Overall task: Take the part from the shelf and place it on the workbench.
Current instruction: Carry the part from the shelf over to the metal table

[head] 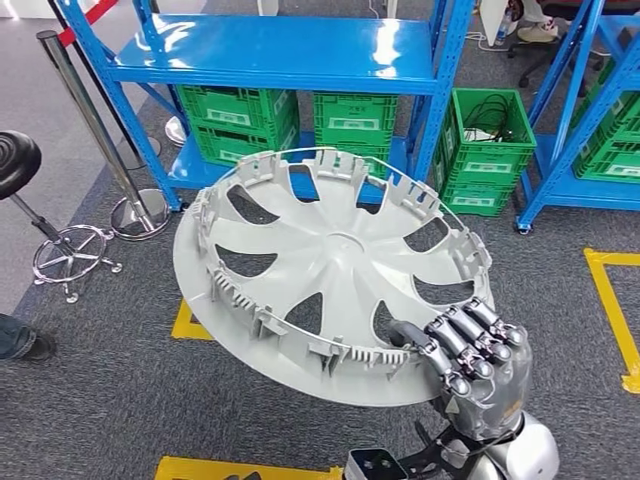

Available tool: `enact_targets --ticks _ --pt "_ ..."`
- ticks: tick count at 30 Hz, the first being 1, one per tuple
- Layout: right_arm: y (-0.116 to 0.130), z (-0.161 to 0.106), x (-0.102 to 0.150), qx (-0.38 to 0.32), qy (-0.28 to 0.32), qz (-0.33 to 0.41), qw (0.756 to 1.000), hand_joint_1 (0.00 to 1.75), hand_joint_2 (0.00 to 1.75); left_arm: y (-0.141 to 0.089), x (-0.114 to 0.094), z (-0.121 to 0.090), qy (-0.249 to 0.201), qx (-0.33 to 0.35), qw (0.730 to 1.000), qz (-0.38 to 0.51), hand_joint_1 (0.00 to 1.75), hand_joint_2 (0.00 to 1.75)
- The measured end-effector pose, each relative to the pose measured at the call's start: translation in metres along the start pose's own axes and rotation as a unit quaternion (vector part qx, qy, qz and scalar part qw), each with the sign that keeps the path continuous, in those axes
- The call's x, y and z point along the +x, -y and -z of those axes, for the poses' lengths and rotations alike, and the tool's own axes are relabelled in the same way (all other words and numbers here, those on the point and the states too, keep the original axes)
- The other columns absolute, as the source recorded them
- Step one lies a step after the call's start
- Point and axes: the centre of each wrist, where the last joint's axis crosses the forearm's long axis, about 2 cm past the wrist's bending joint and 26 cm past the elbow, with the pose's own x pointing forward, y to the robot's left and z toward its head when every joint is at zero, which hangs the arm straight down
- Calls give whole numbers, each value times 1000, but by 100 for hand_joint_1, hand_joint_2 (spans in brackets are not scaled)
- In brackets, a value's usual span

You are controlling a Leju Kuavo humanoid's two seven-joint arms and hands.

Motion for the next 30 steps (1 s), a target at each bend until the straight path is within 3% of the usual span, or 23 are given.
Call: enact_targets --ticks 30 --pt "-2 1 0 1 3 -1 1000 175 175 -2 1 1 -1 3 1000 0 0 175"
